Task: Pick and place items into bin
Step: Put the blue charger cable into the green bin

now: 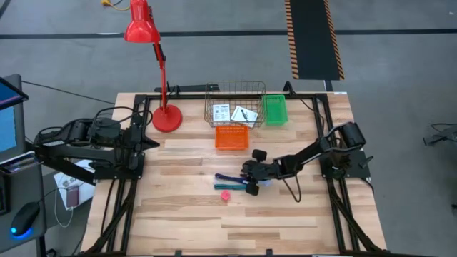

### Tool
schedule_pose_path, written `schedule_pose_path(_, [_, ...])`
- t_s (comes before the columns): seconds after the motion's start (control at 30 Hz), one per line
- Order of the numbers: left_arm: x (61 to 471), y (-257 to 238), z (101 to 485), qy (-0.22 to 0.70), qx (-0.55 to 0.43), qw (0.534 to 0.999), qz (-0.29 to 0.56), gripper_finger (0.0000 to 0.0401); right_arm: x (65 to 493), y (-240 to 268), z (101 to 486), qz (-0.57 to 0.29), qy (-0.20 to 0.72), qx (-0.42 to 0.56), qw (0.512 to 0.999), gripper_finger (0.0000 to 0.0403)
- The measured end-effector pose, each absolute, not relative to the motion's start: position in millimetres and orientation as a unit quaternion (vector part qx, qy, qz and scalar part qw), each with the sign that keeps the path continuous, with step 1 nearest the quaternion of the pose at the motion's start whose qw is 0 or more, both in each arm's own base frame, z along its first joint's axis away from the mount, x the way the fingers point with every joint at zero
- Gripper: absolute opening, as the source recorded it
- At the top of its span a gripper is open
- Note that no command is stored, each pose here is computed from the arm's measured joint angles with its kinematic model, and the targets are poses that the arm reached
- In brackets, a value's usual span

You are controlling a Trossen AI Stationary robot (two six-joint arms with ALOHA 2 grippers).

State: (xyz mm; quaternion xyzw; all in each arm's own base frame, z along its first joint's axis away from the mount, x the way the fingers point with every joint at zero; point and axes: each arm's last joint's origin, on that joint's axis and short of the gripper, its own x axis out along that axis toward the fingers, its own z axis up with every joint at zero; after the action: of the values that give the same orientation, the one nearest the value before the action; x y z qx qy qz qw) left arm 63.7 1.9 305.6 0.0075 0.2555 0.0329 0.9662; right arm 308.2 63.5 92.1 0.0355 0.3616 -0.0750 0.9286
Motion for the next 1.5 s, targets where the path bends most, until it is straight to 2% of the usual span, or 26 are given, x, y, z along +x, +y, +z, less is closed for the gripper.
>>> schedule_pose_path(0.37, [64,2,306,0.255,0.009,0.966,0.033,0.0,309,69,122,-0.047,0.304,0.041,0.951,0.0082])
schedule_pose_path(0.97, [64,2,306,0.255,0.007,0.966,0.033,0.0,306,74,118,-0.035,0.336,0.037,0.94,0.0082])
schedule_pose_path(1.5, [64,2,306,0.255,0.006,0.966,0.033,0.0,305,74,116,-0.043,0.345,0.103,0.932,0.0082])
